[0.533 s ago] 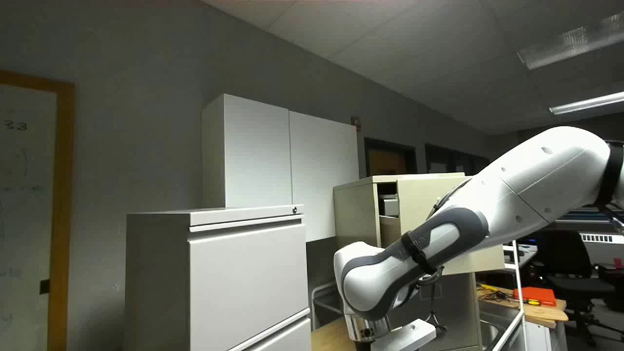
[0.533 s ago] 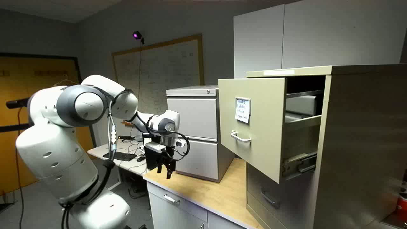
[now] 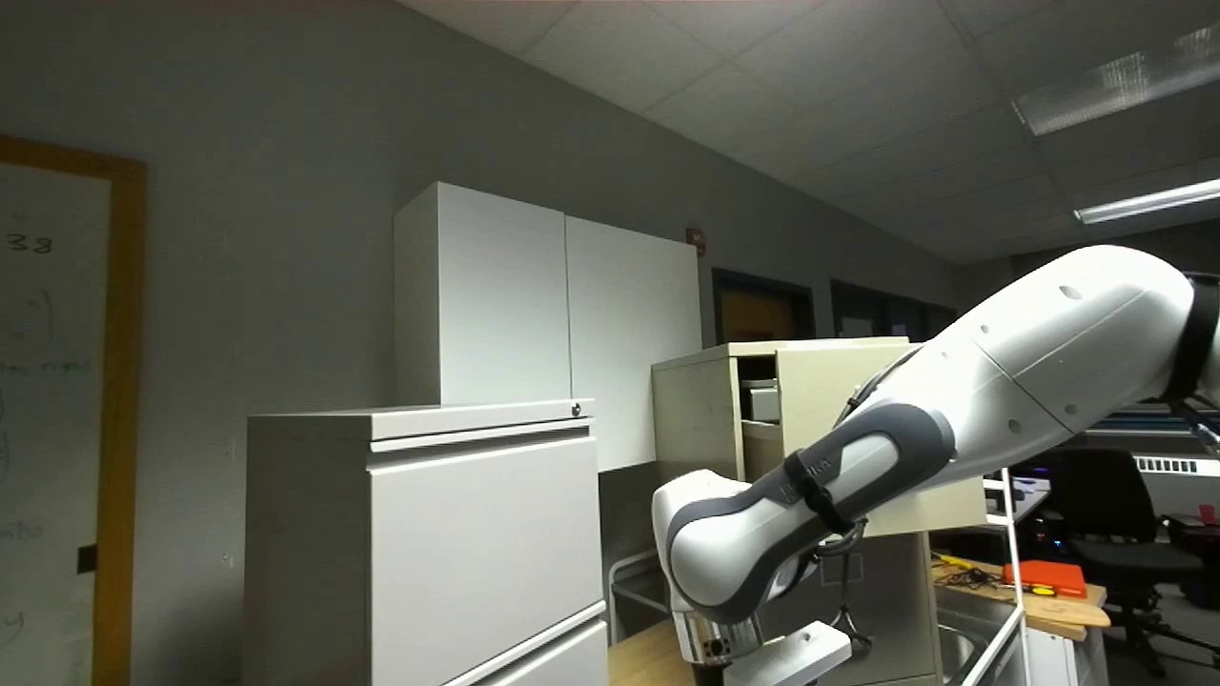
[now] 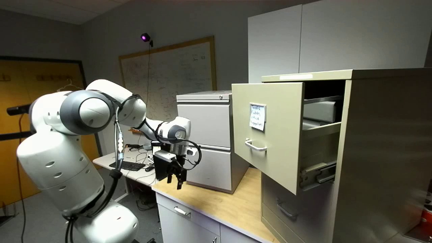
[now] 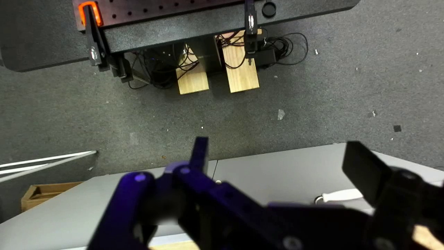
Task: Close the top drawer of the beige file cabinet
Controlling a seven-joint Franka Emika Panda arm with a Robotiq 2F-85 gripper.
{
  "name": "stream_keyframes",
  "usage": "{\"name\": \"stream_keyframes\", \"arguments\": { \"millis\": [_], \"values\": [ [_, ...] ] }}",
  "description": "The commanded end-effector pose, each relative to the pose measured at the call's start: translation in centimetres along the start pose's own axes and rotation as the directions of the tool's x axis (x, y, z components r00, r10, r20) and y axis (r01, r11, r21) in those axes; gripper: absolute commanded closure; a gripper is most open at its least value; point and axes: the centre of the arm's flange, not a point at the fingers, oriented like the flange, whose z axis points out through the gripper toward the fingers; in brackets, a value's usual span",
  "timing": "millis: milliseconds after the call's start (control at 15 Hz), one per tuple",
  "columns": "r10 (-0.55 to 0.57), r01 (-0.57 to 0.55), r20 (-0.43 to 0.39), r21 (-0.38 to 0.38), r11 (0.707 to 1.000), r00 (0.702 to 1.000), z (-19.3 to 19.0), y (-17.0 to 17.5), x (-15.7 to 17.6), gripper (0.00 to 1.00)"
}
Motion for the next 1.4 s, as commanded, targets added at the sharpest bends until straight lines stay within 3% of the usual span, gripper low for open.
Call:
{"name": "stream_keyframes", "arguments": {
  "millis": [0,267,600,667,800,1000,1333],
  "values": [
    [0.0,0.0,0.0,0.0,1.0,1.0,0.0,0.0,0.0,0.0],
    [0.037,-0.038,-0.04,-0.014,0.999,0.999,-0.7,0.2,0.1,0.0],
    [0.11,-0.115,-0.18,-0.018,0.993,0.977,-3.7,1.5,-1.4,0.01],
    [0.128,-0.134,-0.211,-0.015,0.991,0.969,-4.3,1.9,-1.7,0.25],
    [0.176,-0.182,-0.272,0.002,0.983,0.946,-5.7,3.2,-2.6,0.29],
    [0.252,-0.255,-0.369,0.04,0.966,0.895,-7.4,5.4,-4.0,0.52],
    [0.394,-0.388,-0.522,0.126,0.913,0.757,-9.5,9.9,-6.2,0.91]
  ]
}}
